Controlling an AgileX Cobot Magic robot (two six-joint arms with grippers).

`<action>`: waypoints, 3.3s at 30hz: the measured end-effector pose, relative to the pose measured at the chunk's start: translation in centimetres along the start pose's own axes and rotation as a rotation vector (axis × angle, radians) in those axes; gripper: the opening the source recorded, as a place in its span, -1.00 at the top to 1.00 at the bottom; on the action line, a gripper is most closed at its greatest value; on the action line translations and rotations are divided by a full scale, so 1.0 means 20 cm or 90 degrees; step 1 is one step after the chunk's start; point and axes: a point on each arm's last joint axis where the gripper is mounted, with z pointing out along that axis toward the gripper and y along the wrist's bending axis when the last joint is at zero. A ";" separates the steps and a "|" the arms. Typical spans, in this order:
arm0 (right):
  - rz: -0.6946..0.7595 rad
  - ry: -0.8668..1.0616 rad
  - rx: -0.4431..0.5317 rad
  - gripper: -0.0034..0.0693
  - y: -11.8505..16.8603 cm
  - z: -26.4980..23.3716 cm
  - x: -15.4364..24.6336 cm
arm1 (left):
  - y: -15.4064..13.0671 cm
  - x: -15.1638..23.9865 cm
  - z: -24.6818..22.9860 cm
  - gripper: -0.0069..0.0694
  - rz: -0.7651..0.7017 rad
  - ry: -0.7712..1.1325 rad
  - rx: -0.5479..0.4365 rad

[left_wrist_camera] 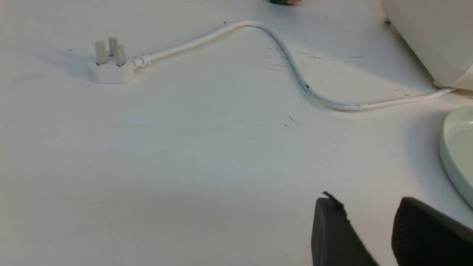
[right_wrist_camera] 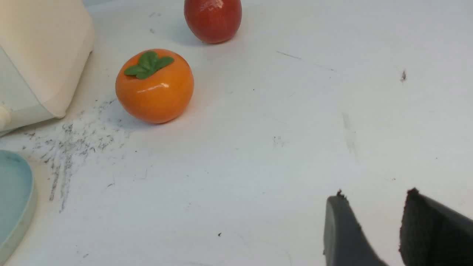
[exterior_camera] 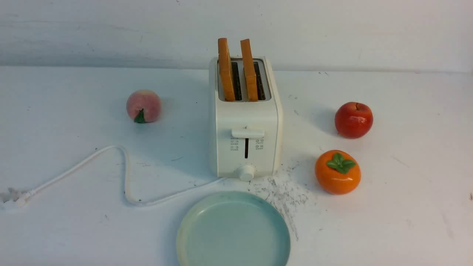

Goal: Take toasted bread from bread machine on white table place on plate.
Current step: 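Reach for a toast slice standing in the toaster with the left gripper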

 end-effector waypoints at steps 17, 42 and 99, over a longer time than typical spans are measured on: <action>0.000 0.000 0.000 0.25 0.00 0.00 0.00 | 0.00 0.00 0.00 0.19 0.000 0.000 0.000; -0.041 -0.006 0.017 0.25 -0.01 0.00 0.00 | -0.01 -0.20 -0.05 0.20 -0.507 -0.262 0.137; -0.017 0.334 -0.295 0.95 0.38 0.03 -0.70 | -0.90 -1.40 1.00 0.54 -0.056 0.317 0.176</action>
